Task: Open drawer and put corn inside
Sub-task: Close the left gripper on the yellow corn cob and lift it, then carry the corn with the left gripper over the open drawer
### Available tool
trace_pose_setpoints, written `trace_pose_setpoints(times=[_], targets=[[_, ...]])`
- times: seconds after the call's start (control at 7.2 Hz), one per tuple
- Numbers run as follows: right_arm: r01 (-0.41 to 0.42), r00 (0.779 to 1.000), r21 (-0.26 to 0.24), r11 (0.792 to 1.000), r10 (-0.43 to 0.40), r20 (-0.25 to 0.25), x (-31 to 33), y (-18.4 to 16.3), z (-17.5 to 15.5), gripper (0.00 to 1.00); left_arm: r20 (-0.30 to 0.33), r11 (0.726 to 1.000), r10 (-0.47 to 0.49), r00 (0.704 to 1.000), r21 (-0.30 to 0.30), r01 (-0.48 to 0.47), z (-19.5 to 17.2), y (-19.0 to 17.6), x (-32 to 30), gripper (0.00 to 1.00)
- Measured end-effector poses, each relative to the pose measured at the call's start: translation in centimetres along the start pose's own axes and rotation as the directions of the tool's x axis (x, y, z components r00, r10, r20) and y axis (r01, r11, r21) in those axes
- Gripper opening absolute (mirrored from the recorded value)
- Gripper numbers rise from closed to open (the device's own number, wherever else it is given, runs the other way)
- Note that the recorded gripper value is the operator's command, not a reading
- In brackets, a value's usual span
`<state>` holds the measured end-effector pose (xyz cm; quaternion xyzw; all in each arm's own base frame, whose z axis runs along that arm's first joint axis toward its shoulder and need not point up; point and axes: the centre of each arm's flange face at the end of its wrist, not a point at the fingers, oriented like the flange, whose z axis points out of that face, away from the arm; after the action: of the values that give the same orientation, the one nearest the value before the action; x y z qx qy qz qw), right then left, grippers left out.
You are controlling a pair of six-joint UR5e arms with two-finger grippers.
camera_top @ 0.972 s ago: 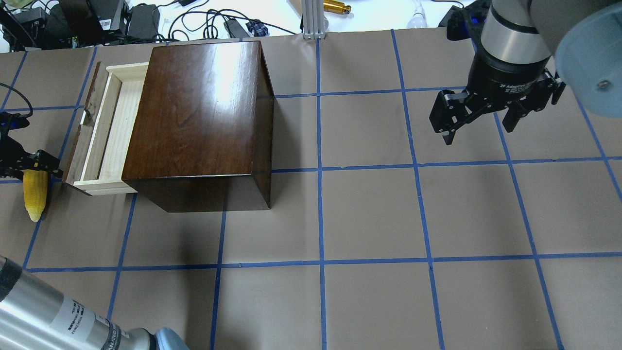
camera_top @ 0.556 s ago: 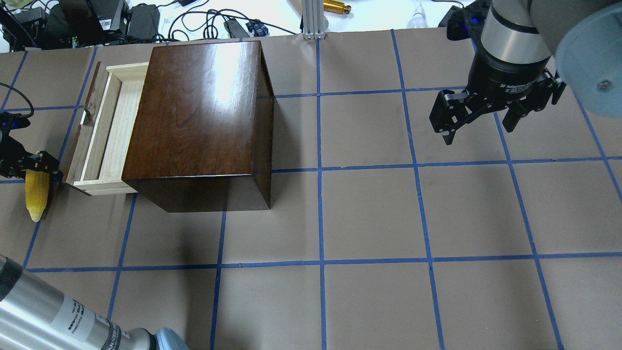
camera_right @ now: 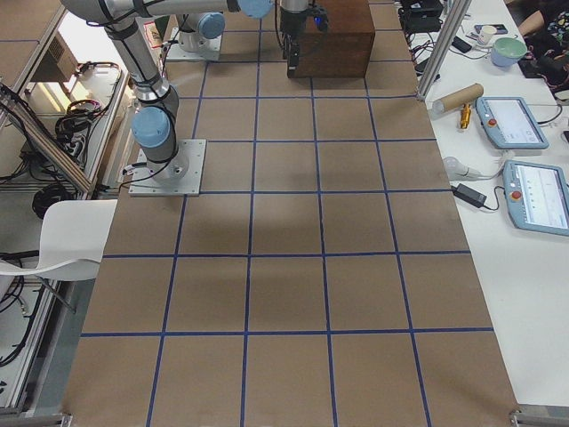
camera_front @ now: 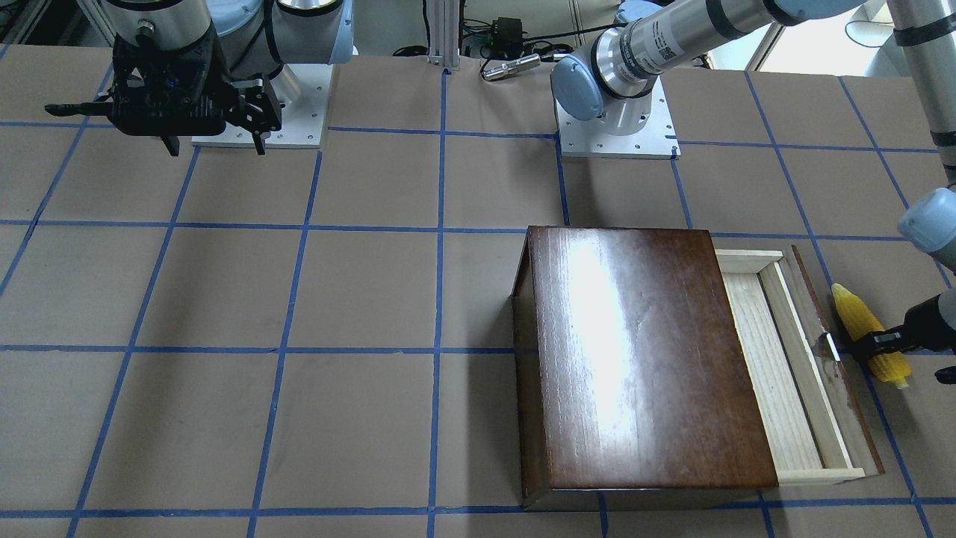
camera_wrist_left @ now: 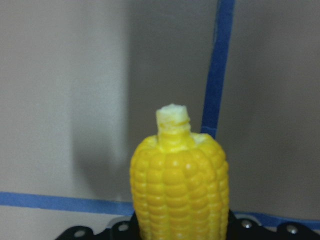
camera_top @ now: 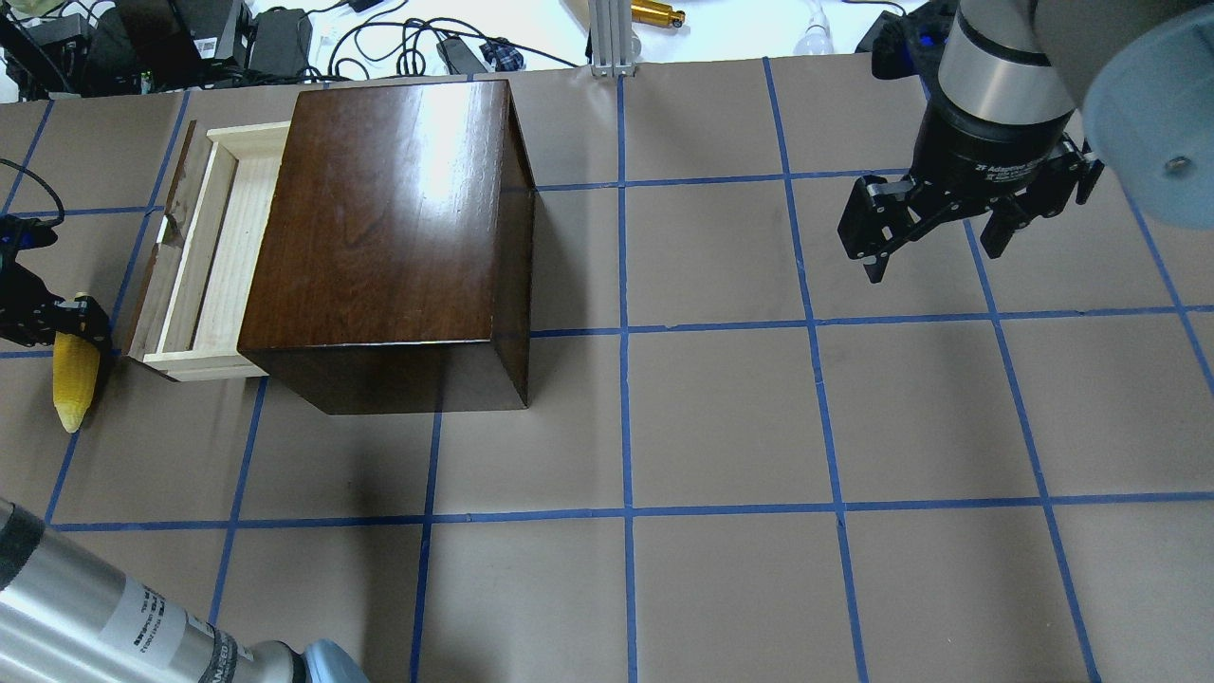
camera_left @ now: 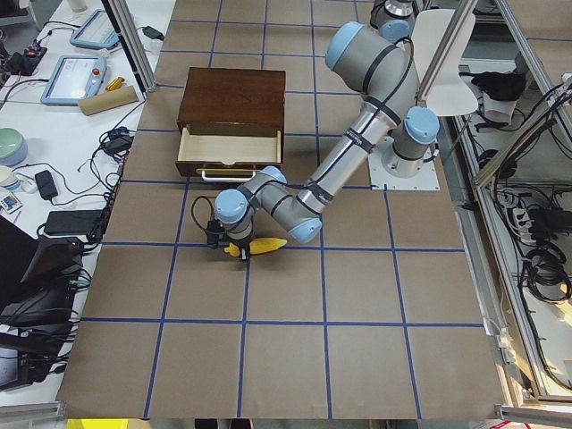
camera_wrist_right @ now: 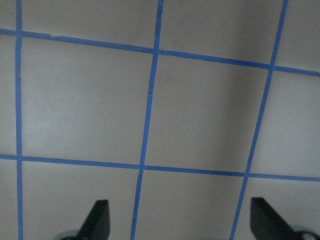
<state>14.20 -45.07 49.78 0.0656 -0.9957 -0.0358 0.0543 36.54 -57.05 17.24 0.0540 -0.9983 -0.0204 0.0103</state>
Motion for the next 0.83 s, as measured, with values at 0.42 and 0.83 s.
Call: trace_pose_setpoints(times=[0.42,0.83], targets=[[0.0,1.0,0.001,1.0,0.0,0.0,0.0,0.03,-0.03,1.0,0.0,1.0,0.0,1.0,0.002,0.0,-0.1,-0.03,0.08,0.0],[0.0,1.0,0.0,1.0,0.0,0.0,0.0,-0.01,0.02,1.0,0.003,1.0,0.0,1.0,0.006,0.0,-0.35,-0.06,0.1,0.0]])
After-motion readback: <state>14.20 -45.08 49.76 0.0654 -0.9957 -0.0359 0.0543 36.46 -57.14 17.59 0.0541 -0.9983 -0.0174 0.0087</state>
